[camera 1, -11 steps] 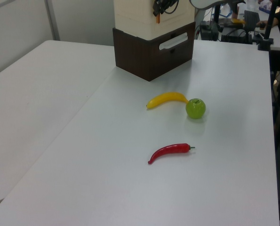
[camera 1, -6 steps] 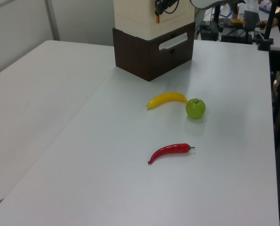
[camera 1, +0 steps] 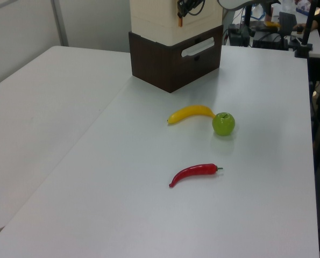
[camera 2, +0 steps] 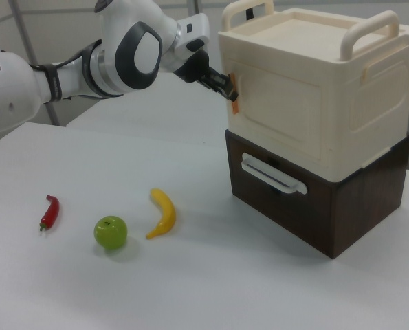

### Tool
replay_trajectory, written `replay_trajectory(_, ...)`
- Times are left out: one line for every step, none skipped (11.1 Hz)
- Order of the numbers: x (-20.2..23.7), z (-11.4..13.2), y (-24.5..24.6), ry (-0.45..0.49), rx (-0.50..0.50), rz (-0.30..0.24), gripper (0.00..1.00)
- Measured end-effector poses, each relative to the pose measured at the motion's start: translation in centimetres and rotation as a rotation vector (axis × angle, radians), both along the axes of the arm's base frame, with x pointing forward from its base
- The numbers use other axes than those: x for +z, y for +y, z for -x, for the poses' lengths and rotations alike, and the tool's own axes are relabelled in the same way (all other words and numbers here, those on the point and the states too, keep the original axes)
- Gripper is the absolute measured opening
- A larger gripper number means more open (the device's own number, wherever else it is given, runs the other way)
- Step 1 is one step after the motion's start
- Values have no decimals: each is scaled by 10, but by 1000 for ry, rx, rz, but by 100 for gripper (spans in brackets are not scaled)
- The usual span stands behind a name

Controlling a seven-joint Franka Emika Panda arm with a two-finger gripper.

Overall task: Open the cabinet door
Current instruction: 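Pull the door handle outward, swinging the door open partway, then push the door edge further around its hinge to widen the opening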

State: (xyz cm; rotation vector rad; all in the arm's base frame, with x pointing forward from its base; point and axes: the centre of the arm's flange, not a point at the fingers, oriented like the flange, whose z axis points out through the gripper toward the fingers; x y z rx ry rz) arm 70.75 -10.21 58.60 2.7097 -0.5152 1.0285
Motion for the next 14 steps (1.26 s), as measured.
replay_trajectory(1,1,1,7,-2,-1,15)
replay_trajectory(1,2,1,14,-4,-2,15)
replay_trajectory(3,4,3,29,-7,-3,15)
replay_trajectory(4,6,5,49,-12,-5,15)
replay_trajectory(6,8,7,60,-14,-6,15)
replay_trajectory(7,9,8,67,-15,-6,19)
replay_trajectory(7,11,10,82,-18,-7,20)
replay_trajectory(8,12,13,93,-18,-8,28)
replay_trajectory(8,14,20,113,-15,-10,40)
replay_trajectory(9,16,26,134,-14,-11,56)
replay_trajectory(11,19,33,152,-13,-15,71)
replay_trajectory(16,22,40,165,-9,-21,87)
replay_trajectory(25,27,47,167,-5,-25,98)
replay_trajectory(35,33,49,165,-7,-27,98)
